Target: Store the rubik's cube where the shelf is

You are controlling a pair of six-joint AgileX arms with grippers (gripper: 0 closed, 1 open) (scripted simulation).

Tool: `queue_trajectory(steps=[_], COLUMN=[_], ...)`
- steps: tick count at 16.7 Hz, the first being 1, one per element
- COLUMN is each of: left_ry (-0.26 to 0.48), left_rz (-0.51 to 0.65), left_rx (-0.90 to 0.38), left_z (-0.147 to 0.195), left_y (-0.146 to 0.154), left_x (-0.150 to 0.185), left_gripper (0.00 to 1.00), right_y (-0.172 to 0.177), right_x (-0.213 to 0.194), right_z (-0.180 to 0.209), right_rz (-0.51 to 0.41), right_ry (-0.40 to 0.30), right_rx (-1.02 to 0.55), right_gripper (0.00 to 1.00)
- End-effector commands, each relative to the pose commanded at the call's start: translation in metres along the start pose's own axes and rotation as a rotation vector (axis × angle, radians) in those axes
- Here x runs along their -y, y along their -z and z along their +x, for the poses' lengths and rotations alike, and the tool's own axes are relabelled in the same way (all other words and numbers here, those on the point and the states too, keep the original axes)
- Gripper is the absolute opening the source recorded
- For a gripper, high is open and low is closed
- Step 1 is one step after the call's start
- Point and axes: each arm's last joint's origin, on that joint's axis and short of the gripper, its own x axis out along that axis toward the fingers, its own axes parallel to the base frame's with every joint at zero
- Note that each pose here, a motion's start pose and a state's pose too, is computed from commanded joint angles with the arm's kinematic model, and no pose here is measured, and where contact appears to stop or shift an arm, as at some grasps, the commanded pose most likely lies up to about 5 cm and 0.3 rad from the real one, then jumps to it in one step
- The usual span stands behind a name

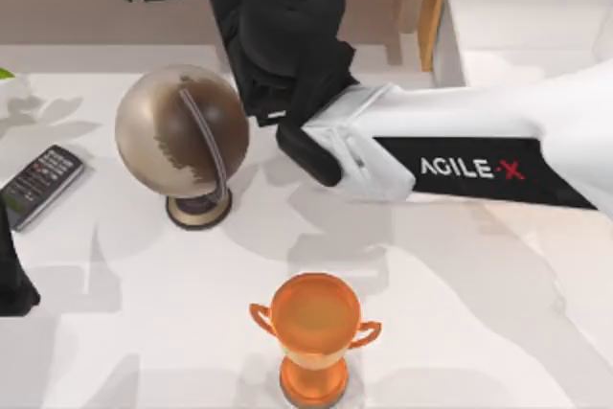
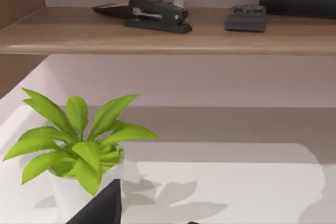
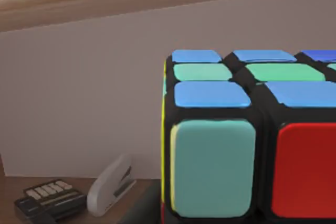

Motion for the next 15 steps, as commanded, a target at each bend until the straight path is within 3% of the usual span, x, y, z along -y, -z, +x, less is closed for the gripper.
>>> queue_trajectory(steps=[3, 6, 15], left_ry=[0.000, 0.000, 0.000], left_rz=[0.000, 0.000, 0.000], left_rx=[0.000, 0.000, 0.000], left_z=[0.000, 0.000, 0.000], left_y=[0.000, 0.000, 0.000], left_x=[0.000, 0.000, 0.000], left_gripper=[1.00, 1.00, 1.00], right_y=[0.036, 0.060, 0.060], right_x=[0.023, 0.033, 0.027], right_z=[-0.004, -0.011, -0.015], right_rz=[-0.093, -0.158, -0.141], right_ry=[0.187, 0.290, 0.279], right_rx=[-0.037, -0.074, -0.063], right_gripper=[0.00, 0.00, 0.00])
